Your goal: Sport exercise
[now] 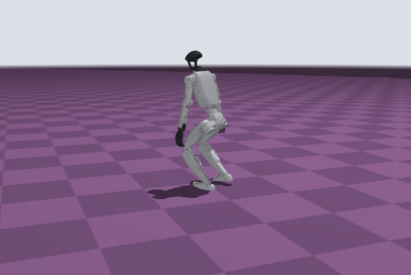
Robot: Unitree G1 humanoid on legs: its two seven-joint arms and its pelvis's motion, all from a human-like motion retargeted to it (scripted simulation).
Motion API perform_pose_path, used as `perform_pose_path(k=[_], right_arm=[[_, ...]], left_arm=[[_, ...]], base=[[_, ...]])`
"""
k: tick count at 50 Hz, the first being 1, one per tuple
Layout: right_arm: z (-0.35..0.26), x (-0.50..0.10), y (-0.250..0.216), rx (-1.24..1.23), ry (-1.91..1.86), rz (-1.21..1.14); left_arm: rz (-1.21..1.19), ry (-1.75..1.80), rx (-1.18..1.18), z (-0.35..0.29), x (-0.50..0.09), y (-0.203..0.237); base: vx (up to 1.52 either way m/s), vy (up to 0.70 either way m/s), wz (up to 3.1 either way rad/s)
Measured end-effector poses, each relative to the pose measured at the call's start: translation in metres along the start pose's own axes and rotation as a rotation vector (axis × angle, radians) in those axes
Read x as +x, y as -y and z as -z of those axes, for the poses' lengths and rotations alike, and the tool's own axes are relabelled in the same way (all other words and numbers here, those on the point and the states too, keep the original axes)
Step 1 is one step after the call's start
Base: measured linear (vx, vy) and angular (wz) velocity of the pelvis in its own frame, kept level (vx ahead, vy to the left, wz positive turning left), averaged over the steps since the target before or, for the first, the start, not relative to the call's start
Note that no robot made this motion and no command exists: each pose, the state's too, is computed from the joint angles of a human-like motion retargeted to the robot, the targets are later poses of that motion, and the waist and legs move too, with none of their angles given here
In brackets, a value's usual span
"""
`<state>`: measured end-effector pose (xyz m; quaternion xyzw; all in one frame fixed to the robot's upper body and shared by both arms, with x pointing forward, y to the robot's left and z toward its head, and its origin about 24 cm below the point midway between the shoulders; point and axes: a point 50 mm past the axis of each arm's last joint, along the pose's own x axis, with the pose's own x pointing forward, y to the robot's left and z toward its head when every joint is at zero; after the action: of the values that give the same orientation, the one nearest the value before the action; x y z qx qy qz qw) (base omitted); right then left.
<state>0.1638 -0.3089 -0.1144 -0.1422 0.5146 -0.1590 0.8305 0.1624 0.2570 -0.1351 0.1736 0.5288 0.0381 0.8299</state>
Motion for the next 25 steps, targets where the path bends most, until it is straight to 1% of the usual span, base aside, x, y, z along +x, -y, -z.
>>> perform_pose_path(k=[10, 25], right_arm=[[0.01, -0.001, 0.003, -0.094, -0.037, -0.01], [0.042, -0.005, -0.016, -0.2, -0.142, -0.101]], left_arm=[[-0.026, -0.041, 0.015, 0.019, -0.002, -0.01], [0.025, -0.164, 0.023, 0.057, -0.008, -0.002]], base=[[0.09, -0.11, 0.22], [0.06, -0.14, 0.09]])
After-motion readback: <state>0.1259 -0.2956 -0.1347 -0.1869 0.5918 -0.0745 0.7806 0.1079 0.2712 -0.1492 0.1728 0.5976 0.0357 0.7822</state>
